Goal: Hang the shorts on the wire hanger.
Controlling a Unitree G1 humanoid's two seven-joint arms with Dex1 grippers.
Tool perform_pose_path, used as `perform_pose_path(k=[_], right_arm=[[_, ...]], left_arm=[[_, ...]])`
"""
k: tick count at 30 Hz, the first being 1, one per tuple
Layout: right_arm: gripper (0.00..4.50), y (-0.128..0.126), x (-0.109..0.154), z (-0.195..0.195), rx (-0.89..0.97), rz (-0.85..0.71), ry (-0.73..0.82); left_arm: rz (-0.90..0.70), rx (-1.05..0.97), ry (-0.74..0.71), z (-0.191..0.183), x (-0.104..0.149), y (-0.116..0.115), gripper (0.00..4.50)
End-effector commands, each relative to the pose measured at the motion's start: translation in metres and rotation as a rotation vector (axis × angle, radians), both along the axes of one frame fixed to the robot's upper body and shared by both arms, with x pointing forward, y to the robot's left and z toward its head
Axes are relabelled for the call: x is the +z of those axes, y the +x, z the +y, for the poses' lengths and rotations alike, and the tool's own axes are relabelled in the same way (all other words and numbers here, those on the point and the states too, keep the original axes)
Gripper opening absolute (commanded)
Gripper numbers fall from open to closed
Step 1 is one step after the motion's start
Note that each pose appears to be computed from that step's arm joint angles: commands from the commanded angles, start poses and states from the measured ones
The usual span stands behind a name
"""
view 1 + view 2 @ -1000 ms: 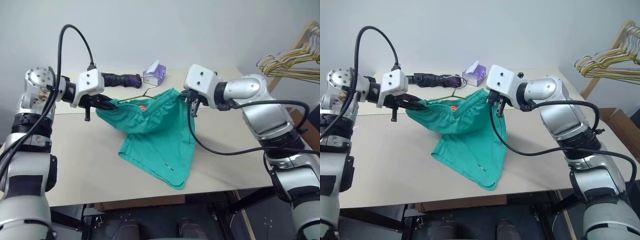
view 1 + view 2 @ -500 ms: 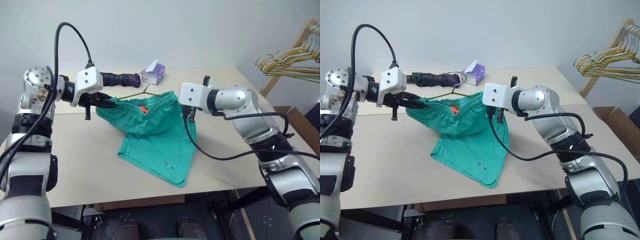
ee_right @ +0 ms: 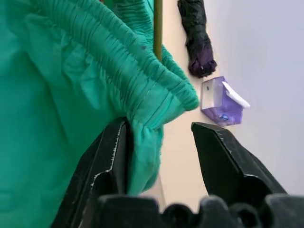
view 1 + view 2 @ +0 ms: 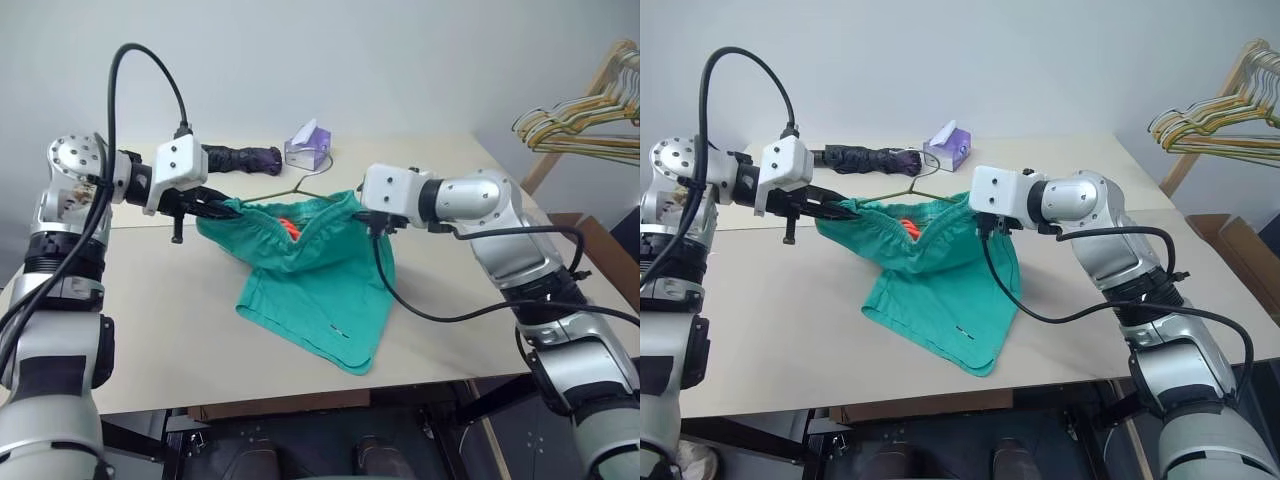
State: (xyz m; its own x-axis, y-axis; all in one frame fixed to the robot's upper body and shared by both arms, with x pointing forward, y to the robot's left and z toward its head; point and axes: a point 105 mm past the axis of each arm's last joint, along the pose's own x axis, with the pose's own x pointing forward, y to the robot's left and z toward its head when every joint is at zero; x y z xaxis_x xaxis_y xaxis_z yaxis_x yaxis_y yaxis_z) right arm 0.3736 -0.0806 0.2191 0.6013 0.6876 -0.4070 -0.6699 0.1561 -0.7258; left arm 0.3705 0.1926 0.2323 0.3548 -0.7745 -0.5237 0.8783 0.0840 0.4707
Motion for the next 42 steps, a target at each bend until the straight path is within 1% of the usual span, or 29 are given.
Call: perform_pose_path(k=[1, 5, 8, 15, 17, 19, 23, 24, 28, 32, 34, 35, 38, 42], right_arm=[[2.56, -0.010, 0.010, -0.004, 0.045, 0.077, 0.069], [2.56, -0.016, 0.009, -0.005, 0.072, 0.152, 0.115], [2.56, -0.015, 0.012, -0.006, 0.069, 0.177, 0.139], [2.56, -0.016, 0.004, -0.008, 0.090, 0.238, 0.104], [2.19, -0.017, 0.001, -0.008, 0.101, 0.251, 0.091], [1.66, -0.018, -0.001, -0.008, 0.108, 0.252, 0.085], [0.28, -0.019, -0.005, -0.010, 0.123, 0.249, 0.077], [0.04, -0.020, -0.005, -0.010, 0.130, 0.245, 0.077], [0.04, -0.023, -0.006, -0.010, 0.149, 0.238, 0.076], [0.04, -0.024, -0.008, -0.011, 0.147, 0.239, 0.082], [0.00, -0.025, -0.008, -0.012, 0.142, 0.244, 0.091], [0.00, -0.026, -0.008, -0.012, 0.136, 0.248, 0.098], [0.00, -0.027, -0.008, -0.015, 0.114, 0.262, 0.118], [0.00, -0.027, -0.011, -0.024, 0.055, 0.283, 0.146]], left_arm=[[-0.056, -0.019, -0.023, 0.000, 0.017, -0.004, 0.10], [-0.047, -0.050, 0.011, 0.000, 0.015, -0.008, 0.10], [-0.033, -0.079, 0.027, -0.003, 0.013, -0.011, 0.10], [-0.042, -0.120, 0.010, -0.009, 0.021, -0.017, 0.10], [-0.046, -0.127, 0.008, -0.009, 0.022, -0.018, 0.10], [-0.042, -0.128, 0.000, -0.009, 0.023, -0.019, 0.10], [-0.031, -0.127, -0.003, -0.007, 0.022, -0.020, 0.10], [-0.028, -0.127, -0.006, -0.007, 0.022, -0.020, 0.10], [-0.011, -0.128, -0.041, -0.008, 0.022, -0.019, 0.10], [0.002, -0.084, -0.087, -0.008, 0.021, -0.010, 0.10], [-0.009, -0.036, -0.118, -0.006, 0.020, -0.002, 0.83], [-0.010, -0.025, -0.123, -0.005, 0.019, 0.000, 1.02], [-0.023, 0.008, -0.125, 0.000, 0.016, 0.005, 1.97], [-0.069, 0.043, -0.162, 0.006, 0.022, 0.009, 3.26]])
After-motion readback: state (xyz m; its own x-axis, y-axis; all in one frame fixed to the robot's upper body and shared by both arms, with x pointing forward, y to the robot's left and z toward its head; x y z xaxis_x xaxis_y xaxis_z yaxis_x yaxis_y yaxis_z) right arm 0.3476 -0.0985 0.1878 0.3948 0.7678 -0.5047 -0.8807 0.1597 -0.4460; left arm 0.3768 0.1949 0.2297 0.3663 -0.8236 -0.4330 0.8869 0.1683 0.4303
